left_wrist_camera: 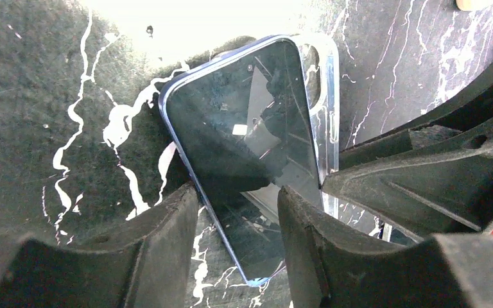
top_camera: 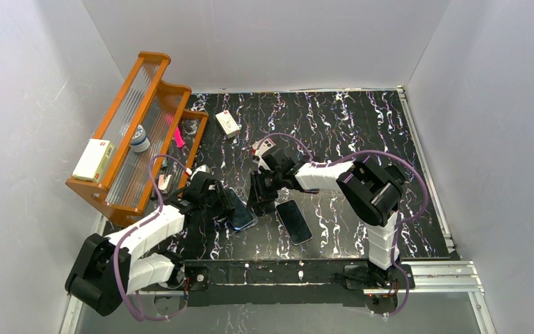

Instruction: Put the phone into the phone case

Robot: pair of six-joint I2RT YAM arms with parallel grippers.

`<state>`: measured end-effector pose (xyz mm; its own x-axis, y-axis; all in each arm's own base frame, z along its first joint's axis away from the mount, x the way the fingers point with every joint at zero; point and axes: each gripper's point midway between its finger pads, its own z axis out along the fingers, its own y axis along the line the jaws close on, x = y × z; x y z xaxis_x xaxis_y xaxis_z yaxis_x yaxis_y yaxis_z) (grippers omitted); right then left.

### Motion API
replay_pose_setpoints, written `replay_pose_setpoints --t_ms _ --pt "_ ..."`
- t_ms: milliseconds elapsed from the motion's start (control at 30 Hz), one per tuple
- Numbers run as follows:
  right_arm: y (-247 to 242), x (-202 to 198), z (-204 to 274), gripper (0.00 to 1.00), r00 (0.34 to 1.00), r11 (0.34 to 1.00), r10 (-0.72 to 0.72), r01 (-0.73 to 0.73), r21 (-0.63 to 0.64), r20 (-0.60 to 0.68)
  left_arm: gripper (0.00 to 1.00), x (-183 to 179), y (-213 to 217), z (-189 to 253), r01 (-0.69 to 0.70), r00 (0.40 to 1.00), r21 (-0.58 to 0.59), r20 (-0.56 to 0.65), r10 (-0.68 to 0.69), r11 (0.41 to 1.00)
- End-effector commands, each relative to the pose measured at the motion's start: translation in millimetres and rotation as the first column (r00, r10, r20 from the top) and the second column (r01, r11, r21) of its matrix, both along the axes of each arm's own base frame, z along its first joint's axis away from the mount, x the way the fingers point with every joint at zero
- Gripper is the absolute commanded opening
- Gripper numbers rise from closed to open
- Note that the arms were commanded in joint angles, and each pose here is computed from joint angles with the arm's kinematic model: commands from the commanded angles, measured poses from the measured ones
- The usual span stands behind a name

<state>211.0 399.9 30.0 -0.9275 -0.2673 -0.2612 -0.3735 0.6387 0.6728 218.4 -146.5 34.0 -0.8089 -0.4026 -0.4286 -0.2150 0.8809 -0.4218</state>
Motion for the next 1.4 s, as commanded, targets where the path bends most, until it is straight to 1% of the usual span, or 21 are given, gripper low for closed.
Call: replay_pose_setpoints --t_ms 0,167,400,567,667,733,800,900,1033,1167,1367 --pt "-11.7 -13.8 -13.1 0.35 1.000 0.999 -0.003 0.002 -0.035 -0.028 0.44 4.9 -10.4 1.0 0.015 1.000 -0.042 0.009 -0.015 0.999" --pt "-14.3 -16.4 -12.3 0.34 0.999 0.999 -0.010 0.009 -0.038 -0.031 0.31 6.6 -13.1 2.9 0.044 0.999 -0.039 0.018 -0.043 0.998" --pt "-16.8 -23.1 -6.6 0.32 0.999 0.999 -0.037 0.037 -0.004 -0.038 0.30 -0.4 -24.2 3.8 0.112 0.994 -0.077 -0.008 -0.113 0.991" --pt "-21.4 -28.7 -5.9 0.30 0.998 0.999 -0.052 0.053 0.010 -0.046 0.30 -2.1 -36.9 10.6 0.191 0.981 -0.107 -0.005 -0.193 0.976" --pt "-26.5 -27.6 -4.7 0.30 0.997 0.998 -0.069 0.069 -0.008 -0.028 0.33 -3.3 -37.9 15.8 0.197 0.980 -0.116 0.002 -0.198 0.974" --pt "-30.4 -22.9 -2.9 0.33 0.995 0.995 -0.098 0.098 -0.026 -0.003 0.40 -3.7 -37.4 19.6 0.190 0.982 -0.117 -0.002 -0.191 0.975" --pt "-32.6 -17.4 0.3 0.37 0.991 0.991 -0.130 0.131 -0.030 0.022 0.46 -4.2 -31.3 20.8 0.162 0.986 -0.092 -0.019 -0.164 0.983" --pt "-33.1 -10.7 4.1 0.38 0.988 0.988 -0.151 0.152 -0.024 0.044 0.50 -2.7 -24.3 24.0 0.130 0.991 -0.062 -0.020 -0.132 0.990" --pt "-34.8 -3.8 1.6 0.39 0.987 0.987 -0.156 0.158 -0.036 0.046 0.51 0.5 -18.2 23.4 0.102 0.994 -0.029 -0.021 -0.103 0.994" --pt "-26.2 0.0 6.5 0.43 0.990 0.991 -0.136 0.136 0.000 0.035 0.50 3.2 -19.2 20.8 0.092 0.995 -0.024 -0.039 -0.093 0.995" --pt "-14.0 5.4 9.0 0.44 0.993 0.994 -0.109 0.107 0.034 0.038 0.49 11.8 -11.4 21.7 0.068 0.997 0.038 -0.037 -0.066 0.997"
